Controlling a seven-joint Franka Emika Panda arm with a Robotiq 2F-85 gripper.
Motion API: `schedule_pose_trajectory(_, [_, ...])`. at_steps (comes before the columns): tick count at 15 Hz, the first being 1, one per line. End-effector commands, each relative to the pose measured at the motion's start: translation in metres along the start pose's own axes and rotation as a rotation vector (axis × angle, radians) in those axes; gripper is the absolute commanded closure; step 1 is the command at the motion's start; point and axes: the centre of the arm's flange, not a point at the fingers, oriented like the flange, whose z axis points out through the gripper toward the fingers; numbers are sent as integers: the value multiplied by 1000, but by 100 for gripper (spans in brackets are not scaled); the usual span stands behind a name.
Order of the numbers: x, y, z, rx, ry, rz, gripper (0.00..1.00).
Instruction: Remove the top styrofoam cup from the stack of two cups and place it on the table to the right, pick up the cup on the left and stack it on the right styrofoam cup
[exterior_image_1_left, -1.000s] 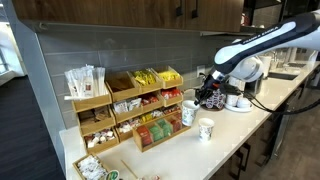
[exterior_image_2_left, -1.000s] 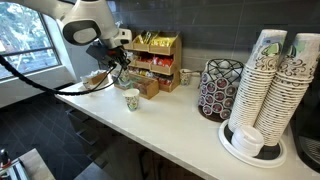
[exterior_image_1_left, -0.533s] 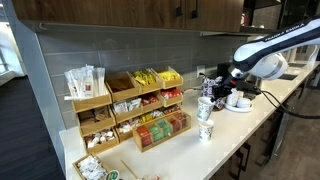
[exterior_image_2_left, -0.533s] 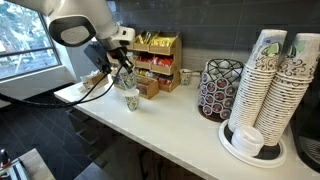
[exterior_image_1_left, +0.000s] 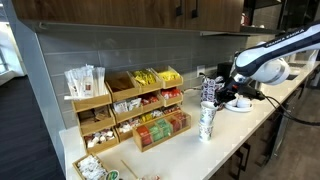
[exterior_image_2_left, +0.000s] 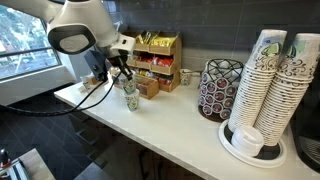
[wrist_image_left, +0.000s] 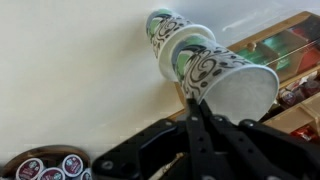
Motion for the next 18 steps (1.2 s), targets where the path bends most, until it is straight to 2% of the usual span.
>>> schedule_pose_trajectory(1, [-8,2,4,-10,1,34,71])
schedule_pose_trajectory(2, [-8,2,3,-7,2,37,71])
schedule_pose_trajectory(3, [-8,1,1,-11,5,41,64])
schedule_pose_trajectory(8, [-9,-9,-20,-23,34,28,26])
schedule_pose_trajectory(11, [-10,-21,-34,-22,23,9,4])
schedule_pose_trajectory(13, [-12,-30,-38,1,-30,2,0])
schedule_pose_trajectory(14, [-14,-36,-37,62,-70,-3,0])
schedule_pose_trajectory(15, [-7,-27,-30,9,-18,-1,0])
schedule_pose_trajectory(18, [-12,-39,-34,43,-50,-10,0])
